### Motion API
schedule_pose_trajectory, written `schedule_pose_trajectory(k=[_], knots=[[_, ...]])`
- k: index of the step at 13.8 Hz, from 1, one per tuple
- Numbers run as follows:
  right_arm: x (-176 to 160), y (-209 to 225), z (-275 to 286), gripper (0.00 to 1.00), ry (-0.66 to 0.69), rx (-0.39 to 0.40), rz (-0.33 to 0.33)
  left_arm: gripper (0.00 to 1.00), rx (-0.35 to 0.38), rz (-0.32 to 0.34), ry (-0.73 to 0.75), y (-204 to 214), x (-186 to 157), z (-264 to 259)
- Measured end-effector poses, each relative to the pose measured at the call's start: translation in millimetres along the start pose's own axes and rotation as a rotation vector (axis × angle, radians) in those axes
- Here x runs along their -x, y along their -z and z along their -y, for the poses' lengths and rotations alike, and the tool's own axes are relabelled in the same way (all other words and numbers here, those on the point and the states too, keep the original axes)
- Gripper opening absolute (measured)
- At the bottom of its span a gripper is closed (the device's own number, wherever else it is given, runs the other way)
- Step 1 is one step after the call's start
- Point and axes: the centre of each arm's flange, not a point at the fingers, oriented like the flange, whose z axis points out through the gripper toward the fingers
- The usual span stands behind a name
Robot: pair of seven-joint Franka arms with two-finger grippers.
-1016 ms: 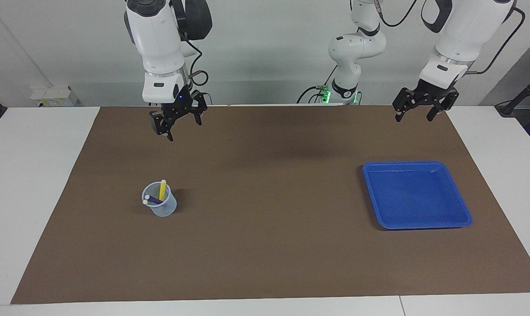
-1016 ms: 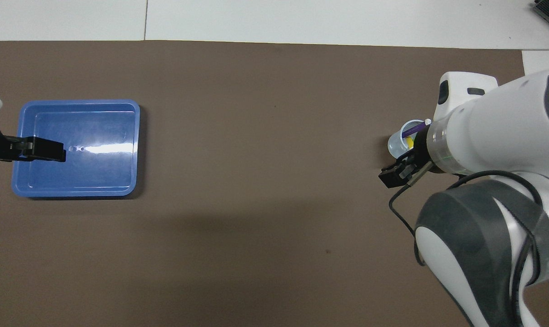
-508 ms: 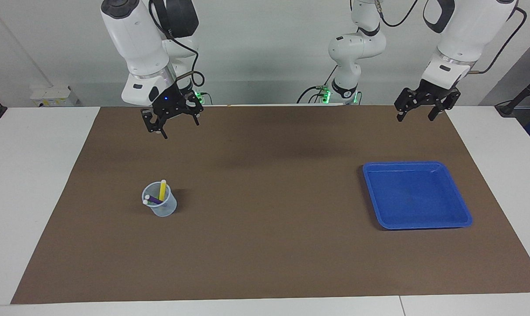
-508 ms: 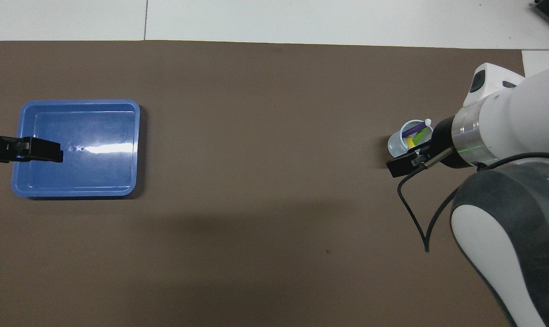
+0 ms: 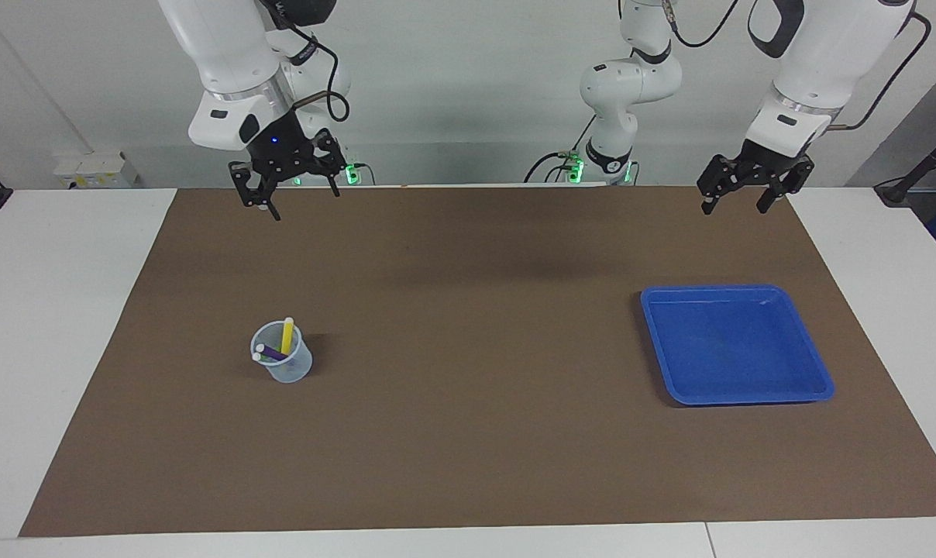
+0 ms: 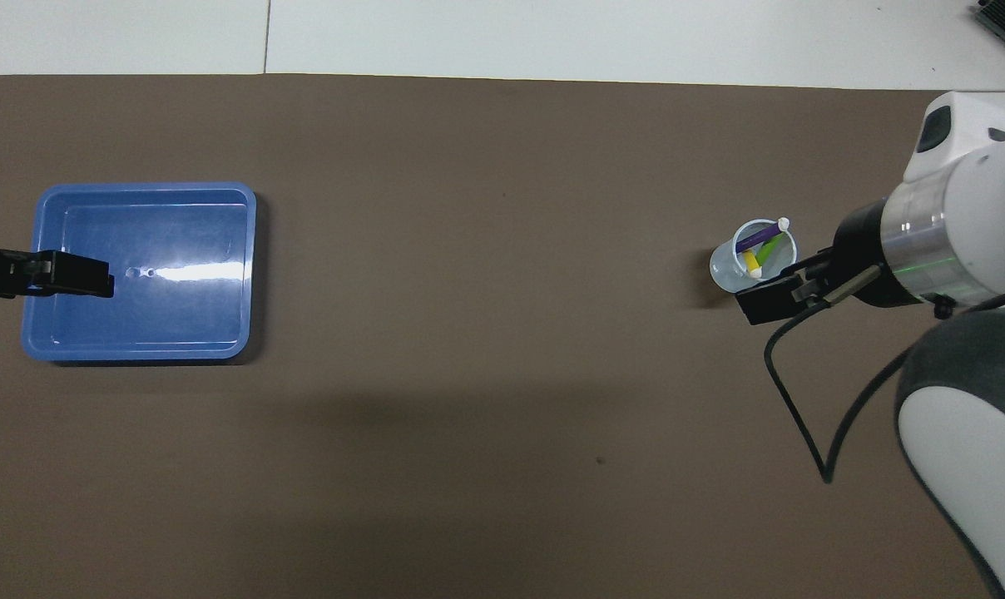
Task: Transfer and insert pens with both arms
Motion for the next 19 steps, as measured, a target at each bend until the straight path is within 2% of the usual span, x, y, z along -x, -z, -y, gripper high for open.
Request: schedule_pose_trajectory(k=[7, 10, 19], knots=[[0, 15, 3, 1.00, 0.005, 0.003, -0.014, 1.00, 0.000, -0.001, 0.013, 1, 1, 7], [1, 21, 2, 1.00, -0.012, -0.004, 0.016, 1.00, 0.000, 0.000, 0.011, 1, 1, 6], [-7, 16, -4, 1.00, -0.023, -0.002, 0.024, 1.00, 0.000, 0.000, 0.011, 1, 1, 6]])
